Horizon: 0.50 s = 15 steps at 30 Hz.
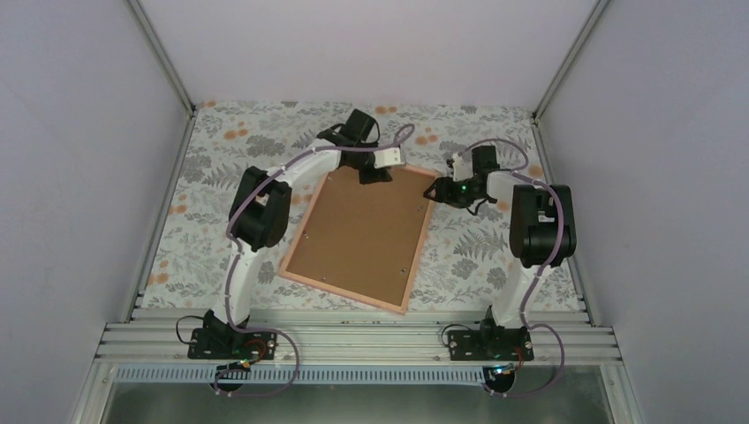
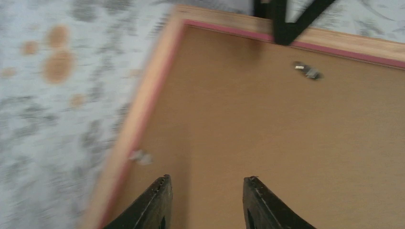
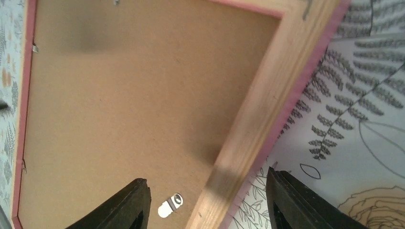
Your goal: Put the photo into the frame
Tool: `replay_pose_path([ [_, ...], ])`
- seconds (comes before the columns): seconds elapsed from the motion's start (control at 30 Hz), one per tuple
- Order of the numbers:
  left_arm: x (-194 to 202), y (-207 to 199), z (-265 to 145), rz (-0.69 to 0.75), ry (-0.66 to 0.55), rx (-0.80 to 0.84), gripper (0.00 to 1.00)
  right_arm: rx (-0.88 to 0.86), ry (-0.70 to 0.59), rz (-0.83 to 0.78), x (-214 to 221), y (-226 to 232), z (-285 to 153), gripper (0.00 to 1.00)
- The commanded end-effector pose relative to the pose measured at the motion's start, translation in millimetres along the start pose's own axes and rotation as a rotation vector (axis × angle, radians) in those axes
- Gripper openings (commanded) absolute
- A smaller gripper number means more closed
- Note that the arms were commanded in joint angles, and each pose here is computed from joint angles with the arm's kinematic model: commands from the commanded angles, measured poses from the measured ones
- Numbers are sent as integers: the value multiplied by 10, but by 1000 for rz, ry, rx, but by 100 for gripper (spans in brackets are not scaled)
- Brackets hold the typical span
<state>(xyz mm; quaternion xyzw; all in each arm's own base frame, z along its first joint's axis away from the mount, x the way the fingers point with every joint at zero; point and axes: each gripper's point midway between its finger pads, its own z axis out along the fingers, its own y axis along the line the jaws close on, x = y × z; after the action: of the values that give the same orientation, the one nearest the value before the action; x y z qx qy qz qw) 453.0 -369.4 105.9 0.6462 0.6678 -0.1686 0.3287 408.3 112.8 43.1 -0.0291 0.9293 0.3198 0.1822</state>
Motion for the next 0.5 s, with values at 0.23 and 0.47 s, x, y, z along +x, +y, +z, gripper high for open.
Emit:
replay_pose_path([
  [0.23, -159, -875, 476, 46, -74, 218, 29, -37, 65, 81, 168, -146, 273, 53],
  [0.47, -124, -814, 774, 50, -40, 188, 21, 9, 68, 92, 159, -278, 346, 41],
])
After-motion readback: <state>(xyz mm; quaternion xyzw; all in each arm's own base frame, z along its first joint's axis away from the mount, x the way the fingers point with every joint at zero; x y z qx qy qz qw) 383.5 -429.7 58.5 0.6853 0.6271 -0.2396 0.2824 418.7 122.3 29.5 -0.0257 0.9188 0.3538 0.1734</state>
